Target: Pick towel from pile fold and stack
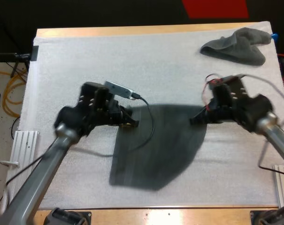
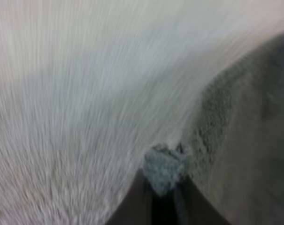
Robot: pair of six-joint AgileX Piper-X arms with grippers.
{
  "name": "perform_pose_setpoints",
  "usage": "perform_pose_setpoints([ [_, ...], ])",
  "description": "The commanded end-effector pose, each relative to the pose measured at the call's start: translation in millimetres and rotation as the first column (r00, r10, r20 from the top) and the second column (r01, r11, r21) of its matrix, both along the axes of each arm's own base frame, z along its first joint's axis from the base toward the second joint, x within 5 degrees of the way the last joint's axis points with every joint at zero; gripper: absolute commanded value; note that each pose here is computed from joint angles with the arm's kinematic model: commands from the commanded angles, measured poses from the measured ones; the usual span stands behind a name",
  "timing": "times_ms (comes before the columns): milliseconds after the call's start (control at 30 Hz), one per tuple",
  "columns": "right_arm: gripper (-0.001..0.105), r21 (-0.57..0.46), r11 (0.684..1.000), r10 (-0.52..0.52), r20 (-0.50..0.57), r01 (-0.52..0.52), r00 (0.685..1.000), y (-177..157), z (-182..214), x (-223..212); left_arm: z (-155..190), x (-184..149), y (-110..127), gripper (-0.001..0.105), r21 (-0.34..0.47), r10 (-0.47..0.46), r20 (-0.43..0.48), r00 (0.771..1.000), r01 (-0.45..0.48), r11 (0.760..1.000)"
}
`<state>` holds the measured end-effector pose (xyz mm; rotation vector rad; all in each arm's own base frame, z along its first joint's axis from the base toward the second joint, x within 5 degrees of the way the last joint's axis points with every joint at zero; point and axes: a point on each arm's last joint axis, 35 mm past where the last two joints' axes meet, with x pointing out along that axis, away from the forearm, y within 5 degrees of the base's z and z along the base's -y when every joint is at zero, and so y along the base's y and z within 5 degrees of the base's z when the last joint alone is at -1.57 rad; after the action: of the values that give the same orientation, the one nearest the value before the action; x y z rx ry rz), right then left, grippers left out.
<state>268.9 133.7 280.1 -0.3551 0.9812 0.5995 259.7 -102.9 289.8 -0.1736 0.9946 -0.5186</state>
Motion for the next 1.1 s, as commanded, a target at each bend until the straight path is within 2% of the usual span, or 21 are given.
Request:
perform_pose_setpoints([
  [0, 0.000, 0.021, 1.000, -0.010, 0.080, 0.008, 0.997, -5, 20, -7, 18, -8, 1, 0.000, -0.031, -0.006, 0.061, 0.998, 0.008, 0.999],
  [67, 0.000, 0.071, 0.997, -0.023, 0.178, 0.010, 0.984, -12, 48, -23, 51, -26, 7, 0.000, -0.077, 0.008, 0.163, 0.987, 0.005, 0.997],
  [167, 0.000, 0.147, 0.989, -0.067, 0.252, 0.030, 0.965, -23, 77, -44, 77, -47, 15, 0.000, -0.135, 0.043, 0.234, 0.971, -0.012, 0.991],
  [267, 0.000, 0.216, 0.976, -0.077, 0.282, 0.015, 0.956, -31, 96, -66, 92, -66, 20, 0.000, -0.203, 0.052, 0.250, 0.967, 0.000, 0.979],
  [367, 0.000, 0.231, 0.973, -0.068, 0.275, 0.002, 0.959, -36, 104, -86, 101, -84, 24, 0.000, -0.245, 0.047, 0.250, 0.967, 0.017, 0.969],
  [500, 0.000, 0.239, 0.971, -0.025, 0.223, -0.029, 0.975, -34, 107, -111, 103, -107, 24, 0.000, -0.232, 0.003, 0.221, 0.975, 0.050, 0.971],
  [633, 0.000, 0.242, 0.969, 0.014, 0.116, -0.042, 0.993, -33, 108, -140, 98, -129, 23, 0.000, -0.174, -0.028, 0.140, 0.990, 0.053, 0.983],
  [733, 0.000, 0.238, 0.971, 0.015, 0.060, -0.029, 0.998, -35, 112, -157, 98, -142, 25, 0.000, -0.170, -0.036, 0.112, 0.993, 0.055, 0.984],
  [833, 0.000, 0.221, 0.975, -0.011, 0.013, 0.007, 1.000, -35, 115, -168, 99, -148, 25, 0.000, -0.156, -0.033, 0.122, 0.992, 0.052, 0.986],
  [900, 0.000, 0.193, 0.981, -0.031, 0.009, 0.028, 0.999, -33, 111, -169, 94, -146, 27, 0.000, -0.106, -0.002, 0.142, 0.990, 0.017, 0.994],
  [967, 0.000, 0.113, 0.991, -0.079, 0.017, 0.077, 0.997, -28, 97, -159, 79, -136, 25, 0.000, -0.054, 0.037, 0.145, 0.989, -0.029, 0.998],
  [1067, 0.000, 0.000, 0.994, -0.113, 0.039, 0.113, 0.993, -15, 67, -138, 52, -114, 20, 0.000, -0.044, 0.072, 0.129, 0.989, -0.067, 0.997],
])
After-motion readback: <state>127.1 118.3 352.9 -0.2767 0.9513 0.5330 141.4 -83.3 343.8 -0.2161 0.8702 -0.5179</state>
